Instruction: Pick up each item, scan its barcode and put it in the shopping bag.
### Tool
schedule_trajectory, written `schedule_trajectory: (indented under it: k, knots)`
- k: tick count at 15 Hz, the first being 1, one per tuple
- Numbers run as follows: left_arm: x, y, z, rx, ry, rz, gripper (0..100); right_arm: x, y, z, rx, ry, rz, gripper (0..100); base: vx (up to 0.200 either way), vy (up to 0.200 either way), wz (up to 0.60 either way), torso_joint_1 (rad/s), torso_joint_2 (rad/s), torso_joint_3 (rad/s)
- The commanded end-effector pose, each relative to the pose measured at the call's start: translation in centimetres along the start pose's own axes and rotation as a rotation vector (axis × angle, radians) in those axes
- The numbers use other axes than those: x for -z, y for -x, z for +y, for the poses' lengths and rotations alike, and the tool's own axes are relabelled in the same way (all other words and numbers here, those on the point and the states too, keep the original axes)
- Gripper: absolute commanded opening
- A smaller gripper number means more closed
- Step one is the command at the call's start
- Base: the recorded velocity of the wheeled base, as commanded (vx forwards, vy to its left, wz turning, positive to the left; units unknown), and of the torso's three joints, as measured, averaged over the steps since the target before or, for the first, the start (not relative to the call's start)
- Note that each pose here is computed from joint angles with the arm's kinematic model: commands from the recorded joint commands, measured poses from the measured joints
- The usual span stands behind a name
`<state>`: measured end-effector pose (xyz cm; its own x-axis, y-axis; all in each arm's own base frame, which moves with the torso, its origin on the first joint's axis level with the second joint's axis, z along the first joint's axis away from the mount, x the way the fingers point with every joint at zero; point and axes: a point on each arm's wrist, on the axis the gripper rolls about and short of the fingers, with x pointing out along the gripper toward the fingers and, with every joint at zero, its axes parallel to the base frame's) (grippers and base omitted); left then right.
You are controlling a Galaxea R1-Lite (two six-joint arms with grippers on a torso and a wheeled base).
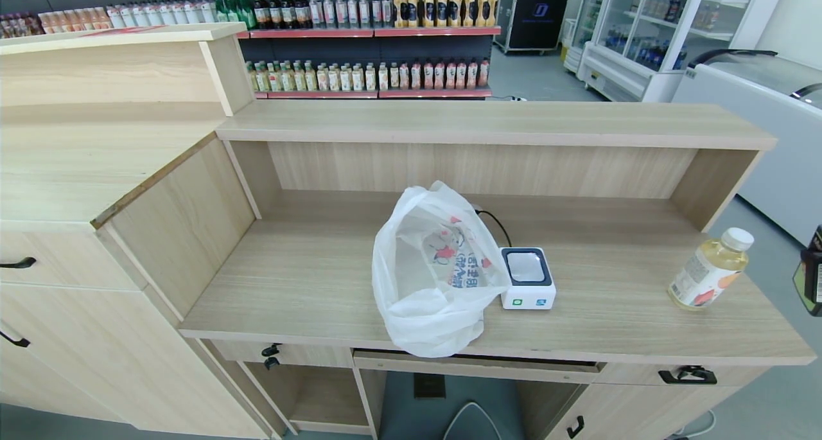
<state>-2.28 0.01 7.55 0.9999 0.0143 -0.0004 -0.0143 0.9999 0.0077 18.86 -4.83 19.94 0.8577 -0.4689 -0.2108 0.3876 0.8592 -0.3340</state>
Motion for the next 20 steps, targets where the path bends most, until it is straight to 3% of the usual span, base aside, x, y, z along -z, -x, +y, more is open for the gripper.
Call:
schedule_trajectory:
  k: [1, 4, 6, 9, 11, 13, 15, 20]
  knots:
    - [0.0, 0.0, 0.0, -0.001, 0.0, 0.0, 0, 0.0, -0.2, 0.1, -0.018, 0.0, -0.005, 0, 0.0, 0.0, 0.6, 0.002, 0.0, 0.002]
    - [0.0, 0.0, 0.0, -0.001, -0.002, 0.0, 0, -1.8, 0.3, 0.9, -0.102, -0.004, -0.083, 0, 0.0, 0.0, 0.6, 0.001, 0.0, 0.004]
    - [0.0, 0.0, 0.0, -0.001, 0.0, 0.0, 0, -3.9, 0.5, 2.0, -0.184, -0.125, -0.11, 0, 0.0, 0.0, 0.6, 0.005, 0.0, 0.005]
    - [0.0, 0.0, 0.0, -0.001, 0.0, 0.0, 0, -6.4, -0.2, 2.1, -0.267, -0.241, 0.091, 0, 0.0, 0.0, 0.6, 0.007, 0.0, 0.002]
    - [0.0, 0.0, 0.0, -0.001, 0.0, 0.0, 0, -5.1, -0.8, 2.8, -0.28, -0.236, 0.154, 0, 0.0, 0.0, 0.0, 0.0, 0.0, 0.0]
    - [0.0, 0.0, 0.0, -0.001, 0.0, 0.0, 0, -3.5, -1.6, 3.7, -0.305, -0.282, 0.095, 0, 0.0, 0.0, 0.0, 0.0, 0.0, 0.0]
    - [0.0, 0.0, 0.0, -0.001, 0.0, 0.0, 0, -2.8, -3.9, 2.7, -0.385, -0.341, 0.069, 0, 0.0, 0.0, 0.0, 0.0, 0.0, 0.0]
    - [0.0, 0.0, 0.0, -0.001, 0.0, 0.0, 0, 1.1, -8.5, -1.5, -0.696, -0.461, 0.165, 0, 0.0, 0.0, 0.0, 0.0, 0.0, 0.0]
